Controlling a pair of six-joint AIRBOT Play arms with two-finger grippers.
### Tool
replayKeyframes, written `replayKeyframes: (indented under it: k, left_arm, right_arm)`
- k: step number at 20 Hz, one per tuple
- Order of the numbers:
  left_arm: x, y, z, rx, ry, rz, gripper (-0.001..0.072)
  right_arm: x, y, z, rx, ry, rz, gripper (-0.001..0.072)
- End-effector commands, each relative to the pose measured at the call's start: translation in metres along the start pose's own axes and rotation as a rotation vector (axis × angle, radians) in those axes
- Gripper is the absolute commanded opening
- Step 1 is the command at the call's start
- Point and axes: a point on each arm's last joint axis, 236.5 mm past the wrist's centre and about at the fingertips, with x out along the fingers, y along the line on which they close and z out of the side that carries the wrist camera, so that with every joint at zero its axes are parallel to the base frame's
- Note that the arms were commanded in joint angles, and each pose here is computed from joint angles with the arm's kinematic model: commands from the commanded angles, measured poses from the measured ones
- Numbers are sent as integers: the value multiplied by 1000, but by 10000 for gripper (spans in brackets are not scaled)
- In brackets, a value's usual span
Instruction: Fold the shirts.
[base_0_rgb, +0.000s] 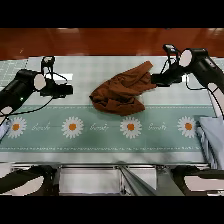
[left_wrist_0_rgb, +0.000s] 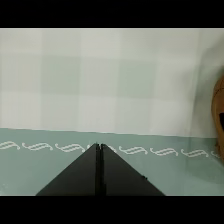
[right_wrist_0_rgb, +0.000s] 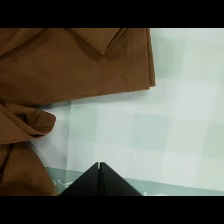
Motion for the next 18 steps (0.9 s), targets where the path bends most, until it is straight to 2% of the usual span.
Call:
replayKeyframes:
  k: [1, 5, 10, 11, 12, 13, 14, 15, 16, 17, 18]
  left_arm:
    - [0, 0, 0, 0, -1, 0, 19]
    - [0, -2, 8, 0, -34, -10, 20]
    - [-2, 4, 2, 14, -5, 4, 20]
    - [-6, 10, -3, 59, 33, 18, 20]
    - [-11, 16, -8, 93, 65, 29, 22]
    - [-19, 22, -11, 119, 88, 38, 27]
    - [-29, 28, -13, 115, 94, 43, 69]
    - [-40, 33, -15, 105, 93, 47, 197]
    - [-54, 36, -18, 114, 89, 49, 416]
    - [-68, 37, -21, 129, 70, 45, 506]
    - [-80, 37, -25, 135, 43, 41, 506]
  right_arm:
    - [0, 1, 0, -1, -1, 1, 31]
    - [0, 2, 4, 2, -16, 5, 31]
    - [-21, 8, 32, 2, -153, 29, 33]
    - [-31, 7, 35, -6, -181, 21, 101]
    - [-43, 5, 39, -27, -209, 13, 252]
    - [-59, 5, 41, -47, -242, 8, 273]
    - [-75, 7, 43, -78, -275, 10, 339]
    - [-90, 18, 44, -113, -306, 35, 376]
    - [-105, 30, 45, -161, -341, 57, 376]
    - [-115, 41, 46, -206, -373, 70, 377]
    - [-120, 52, 49, -232, -400, 83, 405]
